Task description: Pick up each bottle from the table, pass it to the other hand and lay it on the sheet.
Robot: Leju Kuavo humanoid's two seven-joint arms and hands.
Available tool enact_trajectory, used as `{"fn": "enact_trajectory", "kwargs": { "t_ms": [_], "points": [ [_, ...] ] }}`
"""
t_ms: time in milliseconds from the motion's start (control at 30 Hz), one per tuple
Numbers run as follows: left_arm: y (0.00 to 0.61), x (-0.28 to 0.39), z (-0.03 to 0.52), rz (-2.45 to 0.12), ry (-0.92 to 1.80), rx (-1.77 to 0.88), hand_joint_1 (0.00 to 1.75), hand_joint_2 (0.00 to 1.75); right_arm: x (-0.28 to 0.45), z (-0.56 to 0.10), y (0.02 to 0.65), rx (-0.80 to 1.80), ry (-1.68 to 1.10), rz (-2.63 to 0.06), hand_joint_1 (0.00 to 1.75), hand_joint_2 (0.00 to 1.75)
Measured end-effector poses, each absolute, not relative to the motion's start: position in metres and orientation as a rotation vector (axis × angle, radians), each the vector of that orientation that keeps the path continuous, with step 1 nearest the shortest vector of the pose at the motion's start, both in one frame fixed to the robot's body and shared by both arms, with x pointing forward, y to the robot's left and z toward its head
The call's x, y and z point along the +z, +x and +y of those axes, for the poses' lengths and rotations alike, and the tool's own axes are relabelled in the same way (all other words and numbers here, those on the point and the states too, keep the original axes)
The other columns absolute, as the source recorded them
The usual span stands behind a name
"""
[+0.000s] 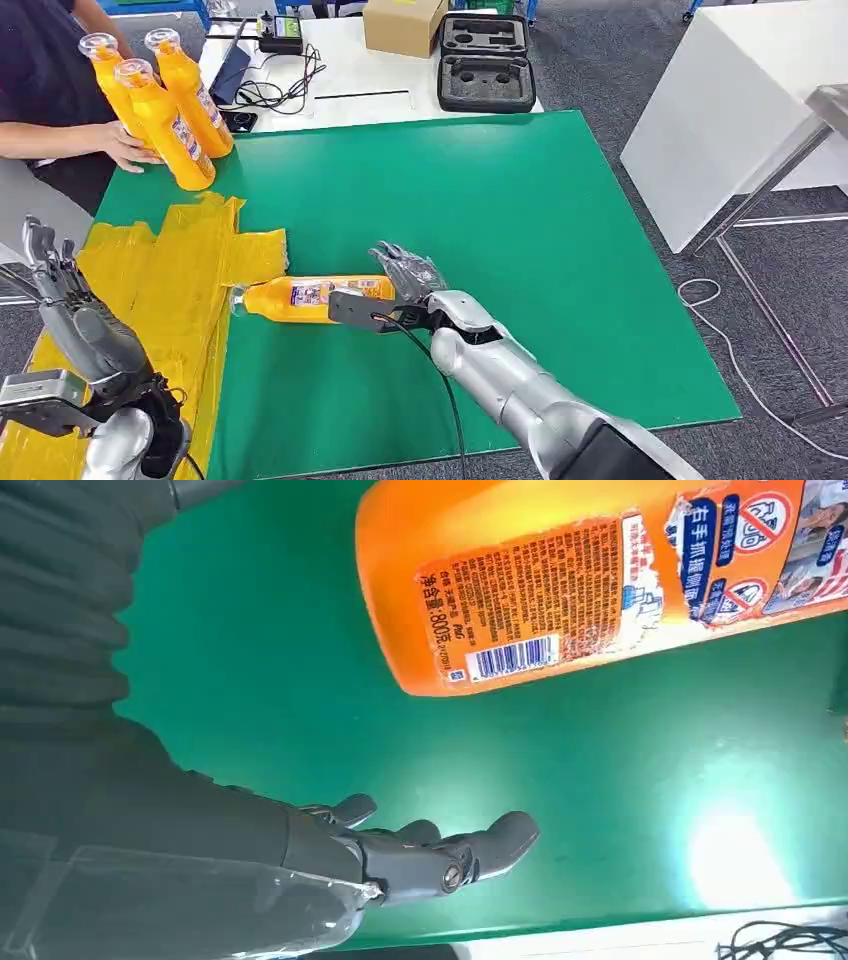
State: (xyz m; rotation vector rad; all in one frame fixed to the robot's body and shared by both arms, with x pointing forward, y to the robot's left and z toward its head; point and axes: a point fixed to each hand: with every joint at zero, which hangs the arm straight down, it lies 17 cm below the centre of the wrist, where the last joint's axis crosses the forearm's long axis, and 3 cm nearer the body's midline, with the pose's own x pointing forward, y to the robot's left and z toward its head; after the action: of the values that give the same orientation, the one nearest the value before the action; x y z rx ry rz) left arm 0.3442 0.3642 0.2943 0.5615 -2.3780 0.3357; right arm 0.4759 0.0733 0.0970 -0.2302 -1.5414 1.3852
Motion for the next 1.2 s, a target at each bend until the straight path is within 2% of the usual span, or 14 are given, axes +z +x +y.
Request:
{"fn": "enact_trajectory", "kwargs": {
  "t_ms": [1200],
  "points": [
    [0.359, 0.295, 0.347, -2.386, 0.505, 0.332, 0.00, 0.00, 0.087, 0.087, 0.459, 1.390, -0.206, -1.530, 0.00, 1.75]
  ]
}}
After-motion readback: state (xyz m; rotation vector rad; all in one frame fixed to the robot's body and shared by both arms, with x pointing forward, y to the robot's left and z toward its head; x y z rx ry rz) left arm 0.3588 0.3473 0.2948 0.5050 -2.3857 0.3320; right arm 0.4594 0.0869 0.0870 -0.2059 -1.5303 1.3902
